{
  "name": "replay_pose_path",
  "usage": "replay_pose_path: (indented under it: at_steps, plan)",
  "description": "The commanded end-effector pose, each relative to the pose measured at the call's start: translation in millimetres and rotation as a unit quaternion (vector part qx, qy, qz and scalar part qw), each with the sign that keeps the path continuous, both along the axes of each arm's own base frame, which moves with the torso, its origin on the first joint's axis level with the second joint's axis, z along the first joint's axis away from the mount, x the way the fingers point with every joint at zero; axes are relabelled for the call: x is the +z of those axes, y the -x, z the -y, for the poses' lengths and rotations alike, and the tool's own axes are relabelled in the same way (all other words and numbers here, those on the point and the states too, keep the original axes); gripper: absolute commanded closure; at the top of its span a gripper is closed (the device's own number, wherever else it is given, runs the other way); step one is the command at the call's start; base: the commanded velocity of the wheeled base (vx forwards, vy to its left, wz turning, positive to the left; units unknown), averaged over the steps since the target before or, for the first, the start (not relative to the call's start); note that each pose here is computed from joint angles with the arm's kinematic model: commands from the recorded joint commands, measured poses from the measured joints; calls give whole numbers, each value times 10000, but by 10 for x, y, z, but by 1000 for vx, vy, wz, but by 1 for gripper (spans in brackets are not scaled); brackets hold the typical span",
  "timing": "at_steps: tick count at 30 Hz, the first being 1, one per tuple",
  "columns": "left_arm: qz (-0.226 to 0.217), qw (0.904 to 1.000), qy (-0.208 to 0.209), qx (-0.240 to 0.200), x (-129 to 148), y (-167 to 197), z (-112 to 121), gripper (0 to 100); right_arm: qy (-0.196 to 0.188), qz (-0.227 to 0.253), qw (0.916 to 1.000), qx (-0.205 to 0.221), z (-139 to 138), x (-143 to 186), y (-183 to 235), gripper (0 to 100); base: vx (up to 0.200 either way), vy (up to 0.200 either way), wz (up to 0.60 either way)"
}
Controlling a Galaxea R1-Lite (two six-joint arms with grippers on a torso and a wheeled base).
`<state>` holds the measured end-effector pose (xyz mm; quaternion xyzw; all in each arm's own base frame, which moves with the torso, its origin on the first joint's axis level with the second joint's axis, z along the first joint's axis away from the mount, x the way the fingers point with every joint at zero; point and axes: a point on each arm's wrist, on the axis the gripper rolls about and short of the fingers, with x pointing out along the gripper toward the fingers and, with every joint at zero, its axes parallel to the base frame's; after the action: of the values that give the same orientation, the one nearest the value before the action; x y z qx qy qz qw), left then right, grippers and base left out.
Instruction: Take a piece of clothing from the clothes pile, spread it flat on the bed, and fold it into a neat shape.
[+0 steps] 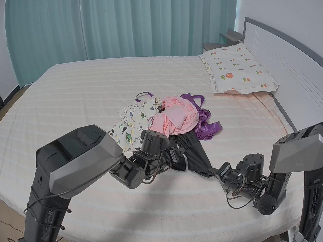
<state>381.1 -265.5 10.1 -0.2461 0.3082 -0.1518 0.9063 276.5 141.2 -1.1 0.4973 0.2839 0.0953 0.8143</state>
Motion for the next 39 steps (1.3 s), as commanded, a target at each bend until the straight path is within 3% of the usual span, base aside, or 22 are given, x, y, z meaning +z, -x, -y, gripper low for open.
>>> replay_pose_path:
  at_steps: [1,9,10,16,24,29,31,32,34,38,39]
  plan:
    - [38,10000,25,1,-77,-60,81,0,-21,27,10000,-6,1,13,-7,100,0,0,0]
    - [35,9999,-20,96,-225,-132,127,0,-40,137,9999,-92,-2,31,-22,100,0,0,0]
    - [33,9999,-31,109,-233,-132,126,100,-52,175,9998,-89,-2,31,-23,100,0,0,0]
    - [-48,9998,-111,169,-268,-118,113,100,-87,234,9996,-115,8,41,-24,100,0,0,0]
    - [-161,9970,115,744,-198,-54,38,100,-105,268,9995,-107,14,79,-3,100,0,0,0]
    - [-278,9929,629,973,242,176,-172,100,-159,499,9984,-211,-3,228,21,100,0,0,0]
    - [-242,9925,835,865,517,378,-275,100,-225,647,9976,-100,-44,364,112,100,0,0,0]
    - [-242,9925,835,865,517,378,-275,100,-225,647,9976,-100,-44,364,112,100,0,0,0]
    - [28,9918,1121,607,875,728,-401,100,-393,1070,9935,84,-81,667,249,100,0,0,0]
    - [690,9838,1605,408,1342,1058,-484,100,-409,1963,9795,179,2,1141,412,100,0,0,0]
    - [1089,9750,1891,415,1659,1212,-575,100,-454,2481,9674,215,58,1405,523,100,0,0,0]
